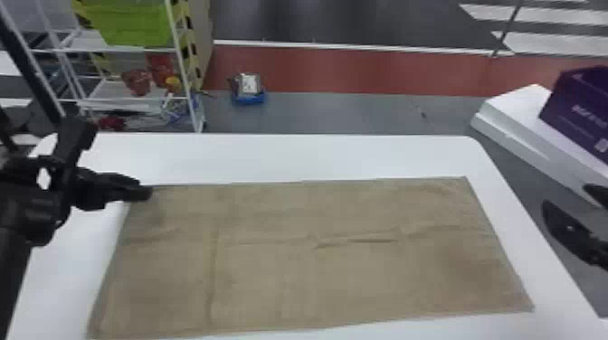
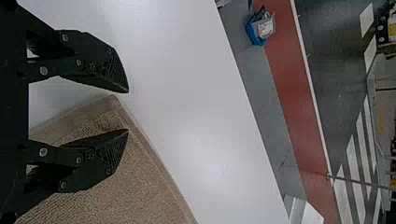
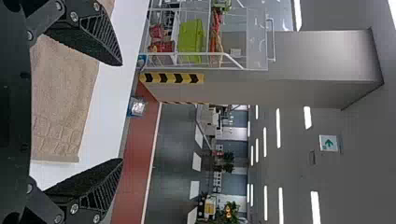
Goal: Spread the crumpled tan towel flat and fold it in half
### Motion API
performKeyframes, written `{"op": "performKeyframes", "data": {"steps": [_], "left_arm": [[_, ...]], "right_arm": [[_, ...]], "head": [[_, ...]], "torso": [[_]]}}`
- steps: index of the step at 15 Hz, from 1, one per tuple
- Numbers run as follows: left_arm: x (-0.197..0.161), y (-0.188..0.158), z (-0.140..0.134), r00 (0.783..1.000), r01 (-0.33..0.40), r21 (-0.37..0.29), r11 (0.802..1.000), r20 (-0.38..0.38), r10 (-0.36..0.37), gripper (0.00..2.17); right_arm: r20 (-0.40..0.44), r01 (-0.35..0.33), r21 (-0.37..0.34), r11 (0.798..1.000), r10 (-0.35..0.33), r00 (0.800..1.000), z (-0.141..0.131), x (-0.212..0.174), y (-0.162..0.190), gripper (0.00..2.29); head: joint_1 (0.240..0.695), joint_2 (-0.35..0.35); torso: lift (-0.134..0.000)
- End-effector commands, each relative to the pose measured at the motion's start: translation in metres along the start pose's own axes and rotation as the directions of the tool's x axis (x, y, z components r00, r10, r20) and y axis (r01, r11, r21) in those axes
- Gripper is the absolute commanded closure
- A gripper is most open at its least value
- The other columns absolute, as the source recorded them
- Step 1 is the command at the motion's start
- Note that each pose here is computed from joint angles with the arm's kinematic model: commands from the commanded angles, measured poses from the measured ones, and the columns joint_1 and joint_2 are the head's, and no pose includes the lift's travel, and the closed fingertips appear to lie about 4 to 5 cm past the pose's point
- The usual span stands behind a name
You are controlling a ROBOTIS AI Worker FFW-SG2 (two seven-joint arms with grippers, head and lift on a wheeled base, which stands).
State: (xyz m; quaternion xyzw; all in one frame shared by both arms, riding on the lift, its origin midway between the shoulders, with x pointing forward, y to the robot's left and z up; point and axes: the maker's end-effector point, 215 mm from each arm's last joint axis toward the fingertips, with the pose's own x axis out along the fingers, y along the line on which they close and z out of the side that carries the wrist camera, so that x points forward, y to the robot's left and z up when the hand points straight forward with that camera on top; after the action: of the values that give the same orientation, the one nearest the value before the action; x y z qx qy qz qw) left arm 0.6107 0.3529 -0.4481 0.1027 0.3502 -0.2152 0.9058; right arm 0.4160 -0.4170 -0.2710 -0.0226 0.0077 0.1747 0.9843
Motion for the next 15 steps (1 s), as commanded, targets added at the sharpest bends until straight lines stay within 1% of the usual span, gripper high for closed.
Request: {"op": "performKeyframes", "data": {"steps": [1, 4, 5, 6, 10, 12, 13, 15], "left_arm": [[-0.003, 0.005, -0.004, 1.000, -0.005, -0.010, 1.000, -0.014, 0.005, 0.70], [-0.006, 0.005, -0.009, 1.000, 0.004, -0.021, 1.000, -0.020, -0.004, 0.70], [-0.005, 0.005, -0.010, 1.000, 0.005, -0.021, 1.000, -0.023, -0.005, 0.86], [-0.005, 0.005, -0.013, 1.000, 0.002, -0.019, 1.000, -0.025, -0.002, 1.07], [-0.004, 0.004, -0.014, 1.000, -0.002, -0.026, 1.000, -0.022, 0.001, 1.05], [-0.003, -0.001, -0.009, 1.000, 0.011, -0.028, 1.000, -0.009, -0.012, 1.06], [-0.002, -0.007, -0.016, 1.000, 0.023, -0.033, 0.999, -0.014, -0.023, 1.06], [-0.008, -0.011, -0.017, 1.000, 0.023, -0.031, 0.999, -0.016, -0.023, 1.06]], "right_arm": [[0.004, 0.000, -0.004, 1.000, 0.000, 1.000, 0.004, -0.001, 0.000, 0.17], [0.013, -0.007, -0.003, 1.000, 0.007, 1.000, 0.006, 0.002, 0.003, 0.17], [0.016, -0.008, -0.003, 1.000, 0.008, 1.000, 0.007, 0.003, 0.003, 0.17], [0.017, -0.011, -0.001, 1.000, 0.011, 1.000, 0.007, 0.005, 0.004, 0.17], [0.019, -0.014, 0.000, 1.000, 0.014, 1.000, 0.008, 0.007, 0.005, 0.17], [0.019, -0.017, 0.001, 1.000, 0.017, 1.000, 0.007, 0.008, 0.007, 0.17], [0.020, -0.020, 0.000, 1.000, 0.020, 1.000, 0.008, 0.009, 0.008, 0.17], [0.030, -0.011, -0.016, 1.000, 0.011, 0.999, 0.015, 0.014, 0.004, 0.17]], "head": [[0.695, -0.069], [0.695, -0.064], [0.695, -0.061], [0.695, -0.058], [0.695, -0.051], [0.695, -0.050], [0.695, -0.052], [0.695, -0.057]], "torso": [[-0.124], [-0.124], [-0.124], [-0.124], [-0.124], [-0.124], [-0.124], [-0.124]]}}
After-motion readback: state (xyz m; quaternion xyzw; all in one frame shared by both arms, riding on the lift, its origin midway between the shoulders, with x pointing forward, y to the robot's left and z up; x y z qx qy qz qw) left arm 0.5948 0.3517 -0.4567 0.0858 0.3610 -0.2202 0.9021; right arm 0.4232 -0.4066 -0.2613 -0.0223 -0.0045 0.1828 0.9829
